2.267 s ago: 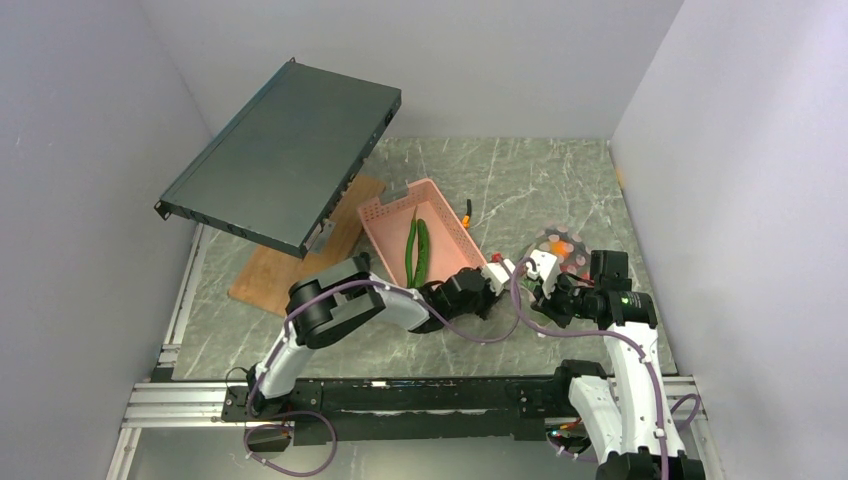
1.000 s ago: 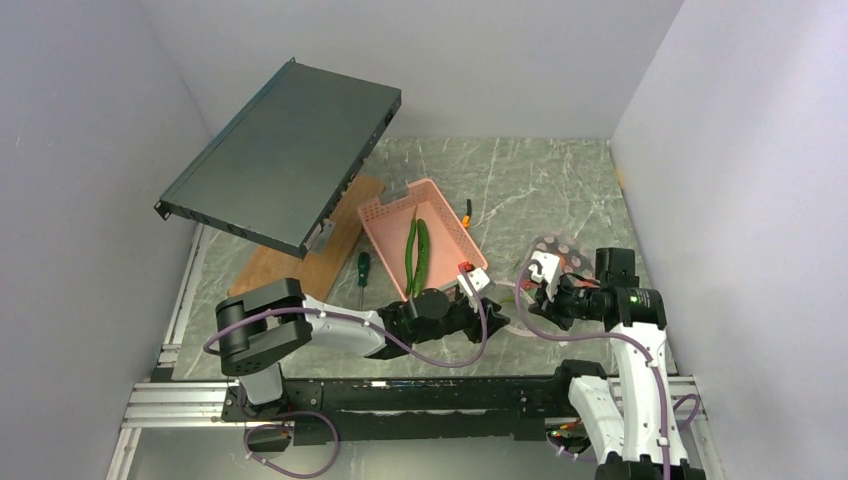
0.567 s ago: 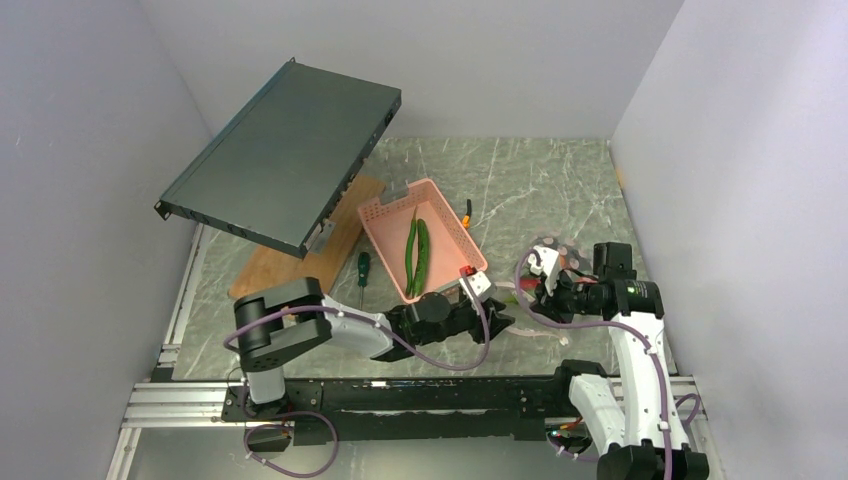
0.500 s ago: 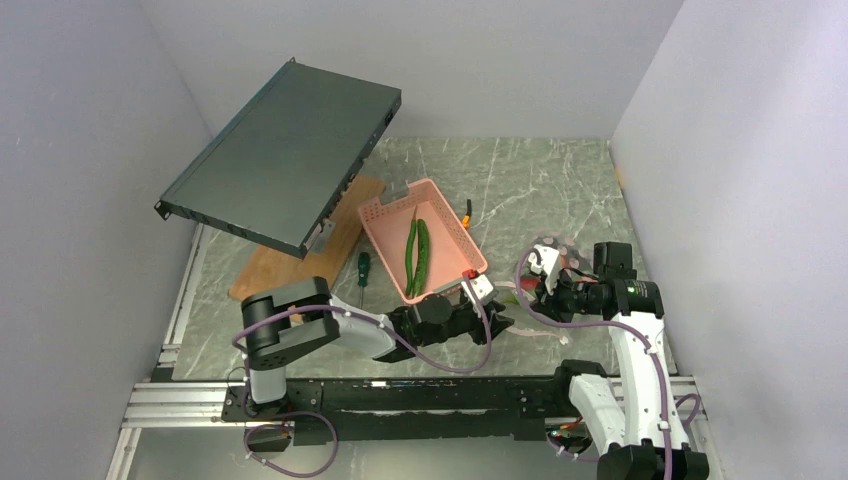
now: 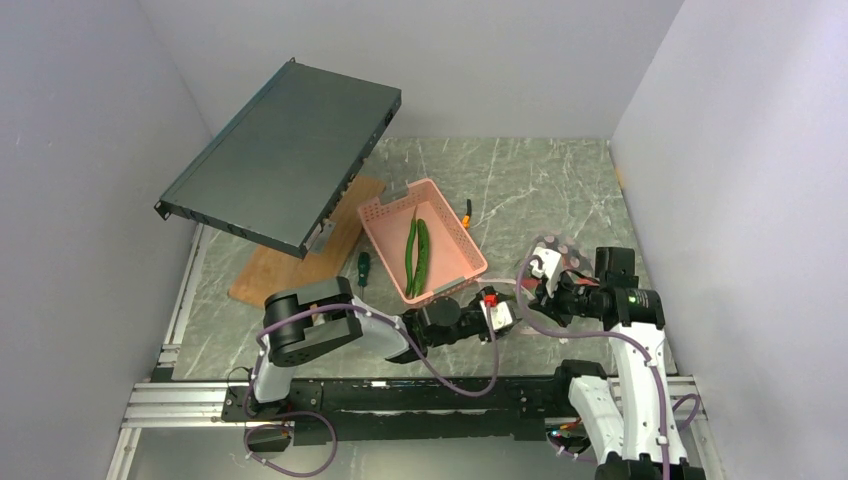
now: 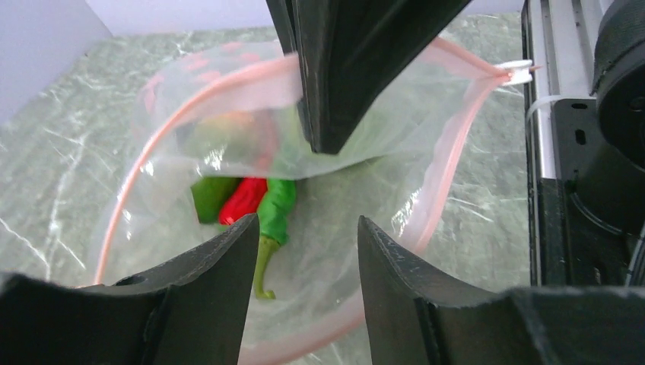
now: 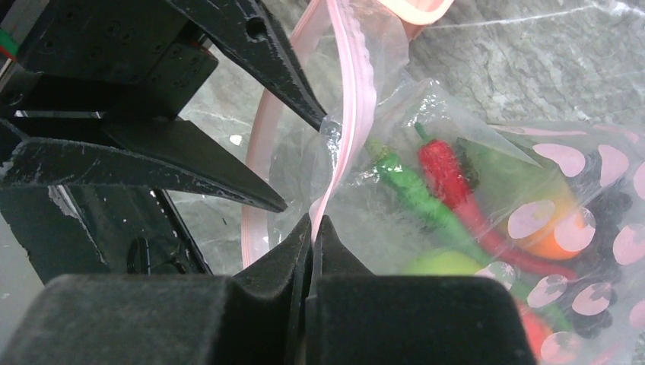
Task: Open the zip-top bag and remove the fake food
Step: Pick up the fake vegetable from the zipper food storage bag, then place the fake vegetable in the bin.
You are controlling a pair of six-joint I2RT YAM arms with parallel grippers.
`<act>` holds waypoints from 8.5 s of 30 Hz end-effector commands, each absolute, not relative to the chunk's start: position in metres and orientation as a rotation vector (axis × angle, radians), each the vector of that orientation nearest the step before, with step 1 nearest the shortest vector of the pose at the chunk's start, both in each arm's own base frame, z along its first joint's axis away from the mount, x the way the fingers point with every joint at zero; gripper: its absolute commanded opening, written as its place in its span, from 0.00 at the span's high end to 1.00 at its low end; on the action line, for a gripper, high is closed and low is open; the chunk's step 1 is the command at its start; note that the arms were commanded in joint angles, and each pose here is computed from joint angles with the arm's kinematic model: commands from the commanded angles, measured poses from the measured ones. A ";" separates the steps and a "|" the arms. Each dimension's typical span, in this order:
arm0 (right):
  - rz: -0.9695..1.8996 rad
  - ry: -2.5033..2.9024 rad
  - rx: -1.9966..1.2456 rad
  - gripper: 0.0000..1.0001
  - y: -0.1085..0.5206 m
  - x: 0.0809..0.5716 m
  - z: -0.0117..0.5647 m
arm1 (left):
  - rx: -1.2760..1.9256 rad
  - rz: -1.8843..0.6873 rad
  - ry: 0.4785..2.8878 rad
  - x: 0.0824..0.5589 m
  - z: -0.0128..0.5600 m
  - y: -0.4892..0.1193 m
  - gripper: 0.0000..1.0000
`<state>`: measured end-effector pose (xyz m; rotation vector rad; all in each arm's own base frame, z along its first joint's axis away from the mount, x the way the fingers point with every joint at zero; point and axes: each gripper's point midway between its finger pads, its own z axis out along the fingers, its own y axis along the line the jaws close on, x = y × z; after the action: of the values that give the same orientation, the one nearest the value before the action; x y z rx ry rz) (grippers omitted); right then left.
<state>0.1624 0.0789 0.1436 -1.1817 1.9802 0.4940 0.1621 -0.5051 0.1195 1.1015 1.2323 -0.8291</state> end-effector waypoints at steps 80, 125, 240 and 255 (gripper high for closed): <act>0.537 1.909 -1.241 1.00 0.085 0.163 0.136 | 1.048 -0.885 1.879 0.190 0.100 -0.502 1.00; 0.557 1.868 -1.305 1.00 0.092 0.156 0.129 | 0.633 -1.357 2.178 0.180 0.148 -0.503 1.00; 0.511 1.897 -1.243 1.00 0.087 0.169 0.134 | 0.029 -0.299 2.059 0.245 0.202 -0.284 1.00; 0.511 1.895 -1.247 1.00 0.087 0.168 0.134 | 0.080 -0.260 2.110 0.256 0.164 -0.302 1.00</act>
<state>0.1613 0.0872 0.1262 -1.2371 1.9381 0.5446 0.2459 -0.2896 0.1517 0.1055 2.1499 -0.2056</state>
